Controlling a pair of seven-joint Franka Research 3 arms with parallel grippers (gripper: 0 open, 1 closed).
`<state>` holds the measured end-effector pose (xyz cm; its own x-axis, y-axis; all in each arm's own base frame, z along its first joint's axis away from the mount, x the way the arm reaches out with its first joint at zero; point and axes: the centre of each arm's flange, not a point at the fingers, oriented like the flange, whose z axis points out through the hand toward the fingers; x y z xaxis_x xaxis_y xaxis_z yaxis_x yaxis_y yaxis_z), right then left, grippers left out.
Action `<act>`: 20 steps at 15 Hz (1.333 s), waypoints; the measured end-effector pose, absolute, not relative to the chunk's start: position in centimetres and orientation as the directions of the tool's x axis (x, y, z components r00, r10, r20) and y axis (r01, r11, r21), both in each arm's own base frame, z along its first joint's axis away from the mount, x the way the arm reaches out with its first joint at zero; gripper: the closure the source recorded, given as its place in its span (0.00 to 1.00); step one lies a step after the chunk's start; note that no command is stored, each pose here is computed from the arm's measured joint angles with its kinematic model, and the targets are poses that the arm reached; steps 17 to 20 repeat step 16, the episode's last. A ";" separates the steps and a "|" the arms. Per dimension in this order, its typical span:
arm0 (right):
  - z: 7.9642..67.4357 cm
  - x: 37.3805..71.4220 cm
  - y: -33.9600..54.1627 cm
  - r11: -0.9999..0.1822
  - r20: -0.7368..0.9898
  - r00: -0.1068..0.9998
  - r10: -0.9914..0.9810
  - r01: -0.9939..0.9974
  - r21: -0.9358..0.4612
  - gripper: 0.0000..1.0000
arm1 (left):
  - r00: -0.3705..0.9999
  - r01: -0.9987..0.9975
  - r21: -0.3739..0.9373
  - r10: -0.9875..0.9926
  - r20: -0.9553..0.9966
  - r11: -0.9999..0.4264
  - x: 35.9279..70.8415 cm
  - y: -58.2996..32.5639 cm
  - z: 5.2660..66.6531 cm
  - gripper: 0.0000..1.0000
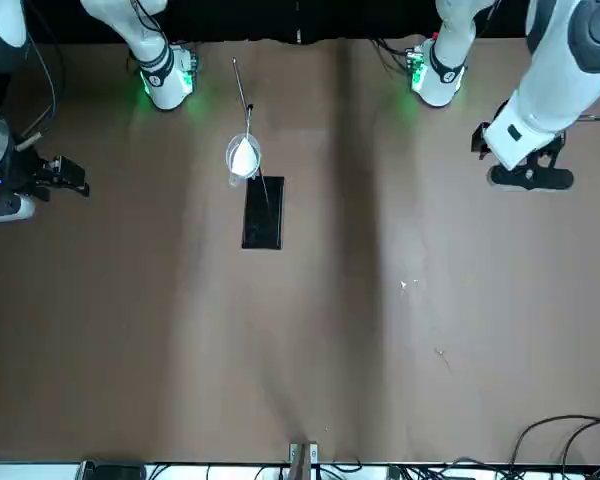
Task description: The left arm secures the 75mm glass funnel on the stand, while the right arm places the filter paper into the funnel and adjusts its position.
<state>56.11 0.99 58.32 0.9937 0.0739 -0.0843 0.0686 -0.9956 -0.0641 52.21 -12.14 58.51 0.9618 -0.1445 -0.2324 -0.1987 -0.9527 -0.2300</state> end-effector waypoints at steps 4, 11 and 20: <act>58.3 56.1 1.1 -0.995 -0.084 0.994 0.076 0.071 -0.064 0.00 | 0.966 -0.158 -0.226 -0.103 -0.236 -0.961 52.9 -9.9 58.2 0.00; 58.4 56.1 1.7 -0.995 -0.084 0.993 0.087 0.081 -0.064 0.00 | 0.984 -0.051 -0.118 -0.029 -0.178 -0.992 53.7 -8.1 59.7 0.00; 58.4 56.1 1.7 -0.995 -0.083 0.993 0.086 0.081 -0.063 0.00 | 0.996 0.024 -0.038 0.027 -0.083 -0.999 52.8 -5.9 63.2 0.00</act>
